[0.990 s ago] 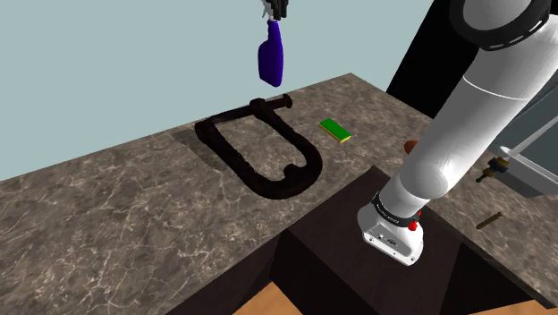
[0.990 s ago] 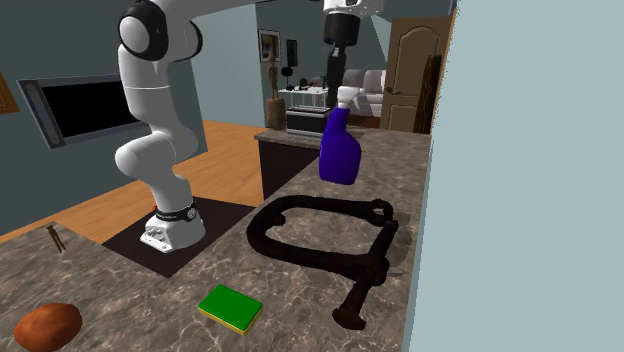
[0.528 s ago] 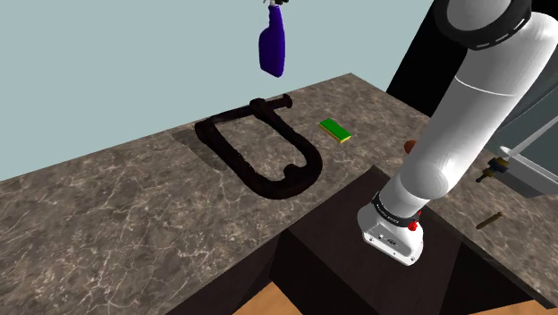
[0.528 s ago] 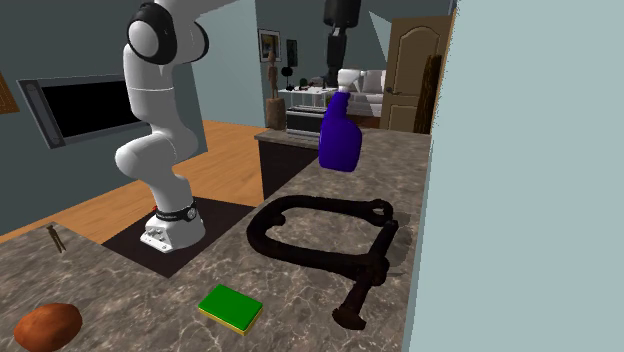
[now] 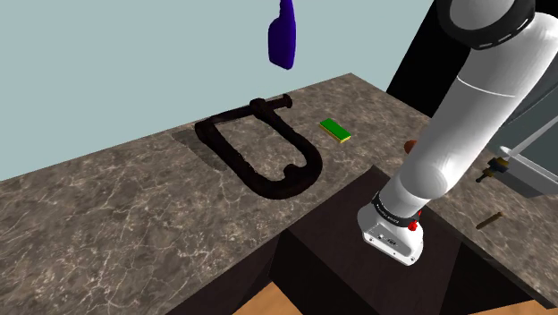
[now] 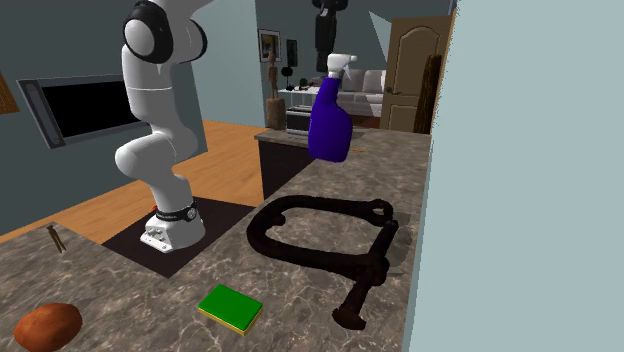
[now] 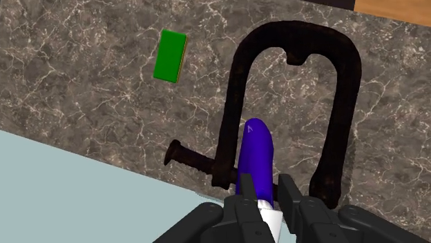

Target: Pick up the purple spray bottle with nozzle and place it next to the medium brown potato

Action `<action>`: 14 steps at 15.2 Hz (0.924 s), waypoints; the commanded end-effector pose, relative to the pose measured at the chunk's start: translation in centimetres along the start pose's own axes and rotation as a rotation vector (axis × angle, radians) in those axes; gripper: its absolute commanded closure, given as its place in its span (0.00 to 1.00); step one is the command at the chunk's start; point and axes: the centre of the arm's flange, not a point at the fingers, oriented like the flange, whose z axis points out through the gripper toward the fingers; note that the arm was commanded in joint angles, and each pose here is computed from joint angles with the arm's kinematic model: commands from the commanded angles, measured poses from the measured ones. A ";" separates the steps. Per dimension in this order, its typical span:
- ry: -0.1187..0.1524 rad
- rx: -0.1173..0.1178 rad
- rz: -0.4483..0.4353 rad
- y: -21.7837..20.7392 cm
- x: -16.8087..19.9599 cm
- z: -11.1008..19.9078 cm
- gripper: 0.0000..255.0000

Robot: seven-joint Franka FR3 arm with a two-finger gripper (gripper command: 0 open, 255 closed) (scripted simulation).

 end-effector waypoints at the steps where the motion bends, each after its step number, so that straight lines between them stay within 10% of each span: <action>1: 0.001 0.000 0.000 1.0 -2.3 0.3 1.00; 14: 0.001 0.000 0.000 8.9 -17.4 2.5 1.00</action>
